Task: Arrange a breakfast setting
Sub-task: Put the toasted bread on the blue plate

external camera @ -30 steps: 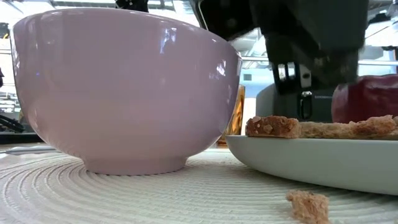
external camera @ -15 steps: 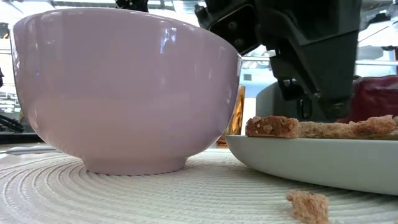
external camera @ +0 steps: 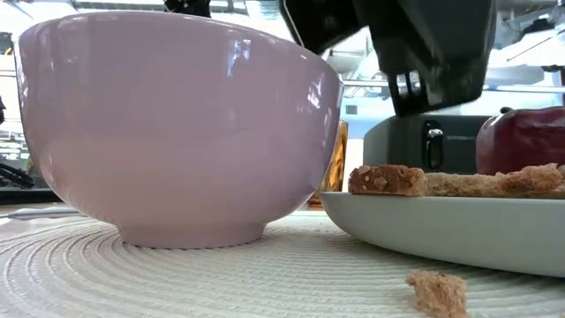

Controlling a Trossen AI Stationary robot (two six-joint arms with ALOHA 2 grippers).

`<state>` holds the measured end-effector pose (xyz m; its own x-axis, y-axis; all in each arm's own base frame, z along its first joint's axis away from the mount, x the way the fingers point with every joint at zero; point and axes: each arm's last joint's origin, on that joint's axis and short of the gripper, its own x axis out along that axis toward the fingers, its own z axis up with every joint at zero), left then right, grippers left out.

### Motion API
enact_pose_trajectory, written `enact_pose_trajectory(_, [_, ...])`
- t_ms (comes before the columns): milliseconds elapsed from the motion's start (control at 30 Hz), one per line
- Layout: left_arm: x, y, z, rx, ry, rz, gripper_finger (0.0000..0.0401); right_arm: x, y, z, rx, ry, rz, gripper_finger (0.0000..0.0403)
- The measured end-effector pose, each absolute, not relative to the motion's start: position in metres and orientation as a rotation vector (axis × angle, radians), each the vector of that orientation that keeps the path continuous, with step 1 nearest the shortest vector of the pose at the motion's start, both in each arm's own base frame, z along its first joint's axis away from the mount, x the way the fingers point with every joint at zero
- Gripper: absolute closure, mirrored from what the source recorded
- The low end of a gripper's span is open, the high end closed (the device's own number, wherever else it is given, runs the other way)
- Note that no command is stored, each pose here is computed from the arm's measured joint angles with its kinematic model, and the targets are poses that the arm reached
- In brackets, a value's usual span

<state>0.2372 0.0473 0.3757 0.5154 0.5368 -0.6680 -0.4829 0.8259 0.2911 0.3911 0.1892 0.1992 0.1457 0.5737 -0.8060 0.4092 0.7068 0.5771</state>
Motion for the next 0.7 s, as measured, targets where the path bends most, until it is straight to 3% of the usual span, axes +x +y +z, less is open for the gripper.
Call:
enact_pose_trajectory(300, [0.237,0.047,0.376,0.071,0.827,0.613,0.0262,0.391,0.213,0.222,1.055,1.446,-0.013,0.0308])
enact_pose_trajectory(467, [0.237,0.047,0.376,0.064,0.824,0.615,0.0262,0.381,0.232,0.221,1.21,1.457,-0.211,0.0308])
enact_pose_trajectory(700, [0.237,0.047,0.376,0.082,0.831,0.606,0.0262,0.376,0.235,0.218,1.304,1.306,-0.494,0.0308])
